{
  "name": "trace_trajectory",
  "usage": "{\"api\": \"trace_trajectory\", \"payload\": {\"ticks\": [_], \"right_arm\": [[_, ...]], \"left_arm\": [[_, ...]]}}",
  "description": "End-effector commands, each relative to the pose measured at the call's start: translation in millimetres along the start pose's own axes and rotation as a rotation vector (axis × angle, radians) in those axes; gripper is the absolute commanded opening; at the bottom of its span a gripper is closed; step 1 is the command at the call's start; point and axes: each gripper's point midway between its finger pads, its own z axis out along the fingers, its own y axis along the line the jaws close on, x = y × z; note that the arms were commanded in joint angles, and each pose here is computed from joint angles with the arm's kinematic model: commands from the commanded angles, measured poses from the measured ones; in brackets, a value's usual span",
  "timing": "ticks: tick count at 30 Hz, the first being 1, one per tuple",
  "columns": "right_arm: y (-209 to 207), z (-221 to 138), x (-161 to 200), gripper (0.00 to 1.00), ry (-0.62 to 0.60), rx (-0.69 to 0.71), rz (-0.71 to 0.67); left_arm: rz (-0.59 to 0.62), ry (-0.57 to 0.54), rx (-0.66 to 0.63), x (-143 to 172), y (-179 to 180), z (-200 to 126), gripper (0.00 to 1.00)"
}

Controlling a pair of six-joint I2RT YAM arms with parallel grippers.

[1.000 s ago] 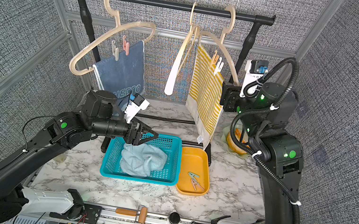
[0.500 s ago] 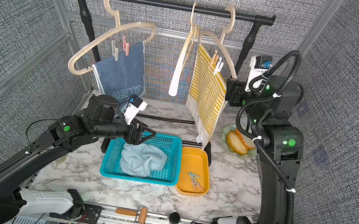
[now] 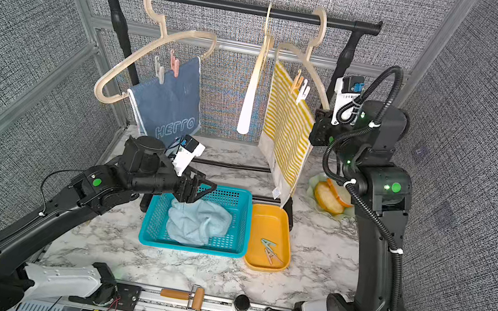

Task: Remove the clothespins securing towels to the hanger
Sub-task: Pick up the hanger from the clothesline.

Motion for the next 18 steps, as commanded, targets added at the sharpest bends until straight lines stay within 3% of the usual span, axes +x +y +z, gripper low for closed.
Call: {"api": "trace_trajectory", "payload": {"ticks": [1,12,18], "right_arm": [[-0.9,-4.5,-14.8,0.00,-0.062,0.006,-0.003],[3.3,-35.0,-53.4,0.00,-0.220,-0.012,-0.004],[4.6,-48.1,-60.9,0.00,-0.238,-0.014,-0.015]], "left_arm": [[0.024,-0.033,0.002,-8.1,-1.1,-1.5,0.63],[0.018,-0.038,-0.012,-9.3,1.5,-0.6,0.62],[0.020,-0.040,-0.025,-10.2,3.7,0.0,0.62]]}}
